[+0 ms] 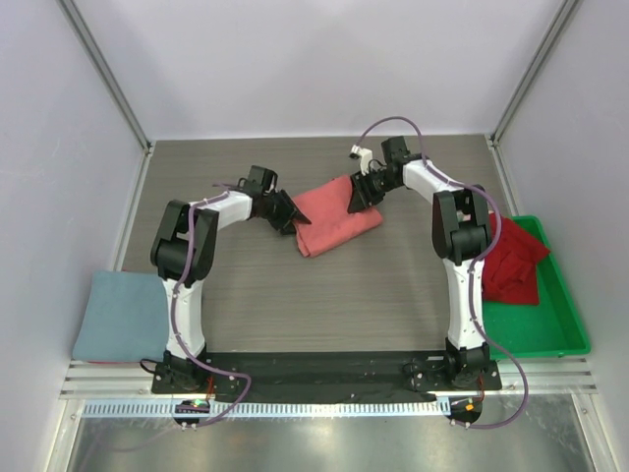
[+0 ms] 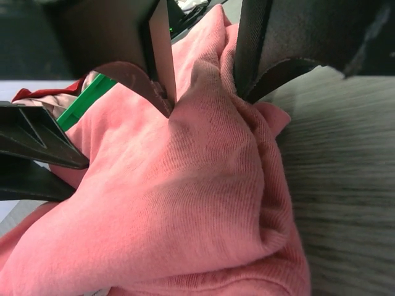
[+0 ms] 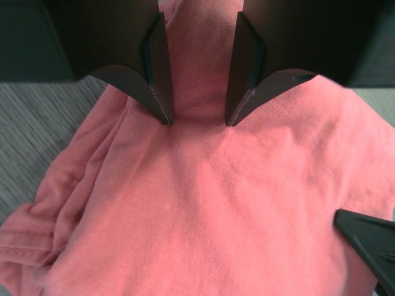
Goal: Fold and stack the t-shirts
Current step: Neatly place the folded tshirt to the corner
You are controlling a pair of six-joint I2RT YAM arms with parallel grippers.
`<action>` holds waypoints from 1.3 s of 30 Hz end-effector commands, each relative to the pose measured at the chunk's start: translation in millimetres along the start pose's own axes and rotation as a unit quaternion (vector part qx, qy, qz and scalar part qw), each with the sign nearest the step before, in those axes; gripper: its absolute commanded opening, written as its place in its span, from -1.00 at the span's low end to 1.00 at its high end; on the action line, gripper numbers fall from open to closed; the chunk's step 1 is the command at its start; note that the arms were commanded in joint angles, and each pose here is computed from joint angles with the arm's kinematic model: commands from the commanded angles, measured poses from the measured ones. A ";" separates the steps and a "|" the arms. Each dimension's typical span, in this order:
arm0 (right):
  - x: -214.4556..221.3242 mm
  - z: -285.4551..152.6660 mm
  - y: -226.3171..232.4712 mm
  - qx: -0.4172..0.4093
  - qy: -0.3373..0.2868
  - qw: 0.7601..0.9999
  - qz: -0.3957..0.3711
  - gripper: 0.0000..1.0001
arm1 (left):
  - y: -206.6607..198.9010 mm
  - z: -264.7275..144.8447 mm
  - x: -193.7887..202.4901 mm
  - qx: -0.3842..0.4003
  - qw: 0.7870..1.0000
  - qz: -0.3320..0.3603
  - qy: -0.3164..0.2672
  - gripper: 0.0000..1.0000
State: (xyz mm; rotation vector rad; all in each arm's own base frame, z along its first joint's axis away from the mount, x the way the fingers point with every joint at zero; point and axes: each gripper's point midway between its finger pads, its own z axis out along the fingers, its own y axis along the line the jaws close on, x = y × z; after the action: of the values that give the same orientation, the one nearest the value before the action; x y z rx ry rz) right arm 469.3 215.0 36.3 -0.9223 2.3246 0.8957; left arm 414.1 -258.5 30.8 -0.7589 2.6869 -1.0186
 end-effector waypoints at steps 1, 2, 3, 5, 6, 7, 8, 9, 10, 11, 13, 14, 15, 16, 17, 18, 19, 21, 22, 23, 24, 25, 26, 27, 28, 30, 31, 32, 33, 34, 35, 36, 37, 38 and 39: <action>1.2 -12.6 7.6 0.018 0.006 1.000 0.013 -0.10 | 4.3 12.2 -10.3 -0.007 1.000 0.015 -0.014 -0.18; 1.5 -13.3 8.5 0.021 0.006 1.000 0.015 -0.10 | 0.9 12.1 -12.4 -0.002 1.000 0.022 -0.015 -0.19; -0.2 -13.3 10.8 0.024 0.004 1.000 0.012 -0.10 | -1.0 12.3 -15.4 0.001 0.999 0.029 -0.016 -0.20; 2.1 -15.8 12.6 0.037 0.008 0.999 0.014 -0.10 | -8.4 13.6 -24.2 0.013 0.999 0.046 -0.016 -0.20; 2.4 -16.1 15.3 0.041 0.009 0.999 0.014 -0.11 | -9.5 14.7 -27.0 0.017 0.998 0.052 -0.014 -0.20; 3.2 -15.4 17.5 0.048 0.012 0.999 0.015 -0.10 | -10.2 15.0 -30.0 0.017 0.998 0.058 -0.012 -0.20; 4.8 -17.4 22.6 0.052 0.014 0.998 0.013 -0.10 | -15.3 17.6 -34.4 0.024 0.997 0.078 -0.010 -0.20; 4.6 -17.5 24.6 0.056 0.013 0.998 0.010 -0.10 | -16.4 19.0 -35.5 0.028 0.996 0.086 -0.007 -0.20; 5.5 -15.1 30.0 0.057 0.016 0.998 0.006 -0.10 | -18.3 19.8 -37.7 0.032 0.995 0.091 -0.004 -0.20; 10.0 -14.6 33.0 0.061 0.021 0.998 0.008 -0.10 | -25.0 19.4 -40.5 0.041 0.994 0.106 -0.005 -0.21; 7.9 -16.8 39.7 0.063 0.019 0.998 0.002 -0.10 | -24.2 22.3 -39.8 0.044 0.993 0.112 0.005 -0.24; 8.7 -16.1 42.8 0.063 0.019 0.998 0.001 -0.10 | -25.7 21.7 -40.7 0.046 0.992 0.114 0.005 -0.30; 5.5 -19.1 43.3 0.067 0.015 0.998 -0.002 -0.10 | -28.0 20.3 -39.1 0.053 0.991 0.119 0.008 -0.35; 3.1 -21.1 42.6 0.072 0.013 0.997 -0.002 -0.10 | -28.8 18.2 -39.6 0.056 0.991 0.123 0.009 -0.38; -3.3 -24.1 41.1 0.079 0.007 0.997 -0.008 -0.10 | -28.6 17.1 -38.1 0.058 0.990 0.128 0.011 -0.46; -10.0 -30.9 38.0 0.093 0.001 0.996 -0.016 -0.10 | -31.9 11.8 -36.5 0.064 0.988 0.142 0.013 -0.51; -15.9 -35.5 37.1 0.098 -0.005 0.995 -0.021 -0.10 | -34.1 8.6 -36.2 0.068 0.986 0.149 0.014 -0.56; -35.3 -52.8 29.1 0.113 -0.031 0.993 -0.024 -0.10 | -36.5 1.2 -32.8 0.074 0.983 0.164 0.021 -0.71; -45.7 -63.1 28.4 0.119 -0.045 0.992 -0.027 -0.10 | -42.8 -6.7 -33.1 0.081 0.979 0.186 0.019 -0.75; -60.0 -74.3 27.3 0.123 -0.064 0.990 -0.029 -0.10 | -43.9 -10.9 -32.4 0.082 0.978 0.193 0.019 -0.83; -66.2 -86.5 21.6 0.126 -0.077 0.989 -0.022 -0.10 | -43.9 -15.8 -29.5 0.080 0.976 0.200 0.023 -0.87; -73.2 -95.4 19.1 0.131 -0.089 0.987 -0.024 -0.09 | -46.7 -23.9 -28.5 0.082 0.972 0.218 0.019 -0.90; -85.9 -107.9 19.2 0.137 -0.105 0.984 -0.032 -0.09 | -47.6 -29.5 -25.9 0.083 0.970 0.227 0.020 -0.94; -90.7 -116.1 16.7 0.142 -0.114 0.983 -0.033 -0.09 | -44.6 -34.4 -21.4 0.078 0.969 0.233 0.026 -0.95; -94.3 -126.3 9.9 0.151 -0.122 0.980 -0.032 -0.09 | -38.4 -37.8 -16.9 0.072 0.966 0.246 0.030 -0.97; -100.7 -139.7 5.6 0.159 -0.134 0.978 -0.034 -0.09 | -36.4 -56.0 -6.6 0.066 0.961 0.266 0.036 -1.00; -100.0 -146.3 2.0 0.162 -0.138 0.977 -0.032 -0.09 | -27.7 -60.2 1.0 0.059 0.960 0.269 0.045 -1.00; -99.1 -150.5 1.9 0.163 -0.141 0.976 -0.030 -0.09 | -28.8 -73.3 4.8 0.061 0.952 0.296 0.040 -1.00; -97.2 -151.4 1.6 0.163 -0.140 0.976 -0.029 -0.09 | -21.5 -80.6 12.9 0.050 0.952 0.298 0.048 -0.99; -95.2 -154.3 0.2 0.164 -0.140 0.976 -0.027 -0.09 | -8.1 -84.4 21.0 0.039 0.952 0.298 0.058 -0.99; -89.5 -153.5 0.2 0.161 -0.136 0.977 -0.024 -0.09 | -2.5 -89.7 26.3 0.035 0.947 0.314 0.062 -1.00; -89.9 -156.6 3.2 0.160 -0.139 0.977 -0.027 -0.09 | -2.7 -106.1 33.9 0.034 0.944 0.324 0.059 -1.00; -88.2 -157.8 3.9 0.159 -0.139 0.977 -0.027 -0.09 | 9.9 -108.9 42.7 0.024 0.943 0.325 0.069 -1.00; -85.3 -157.6 4.7 0.157 -0.137 0.978 -0.029 -0.09 | 12.6 -116.7 47.6 0.022 0.940 0.334 0.068 -1.00; -86.5 -161.2 6.4 0.159 -0.140 0.977 -0.035 -0.09 | 13.9 -129.6 53.3 0.021 0.935 0.349 0.063 -1.00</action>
State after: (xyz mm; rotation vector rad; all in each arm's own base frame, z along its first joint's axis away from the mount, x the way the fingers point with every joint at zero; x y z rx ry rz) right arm 501.8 130.6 176.8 -0.6425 2.1661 0.5426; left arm 353.7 -217.9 100.6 0.1395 2.6790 -0.9660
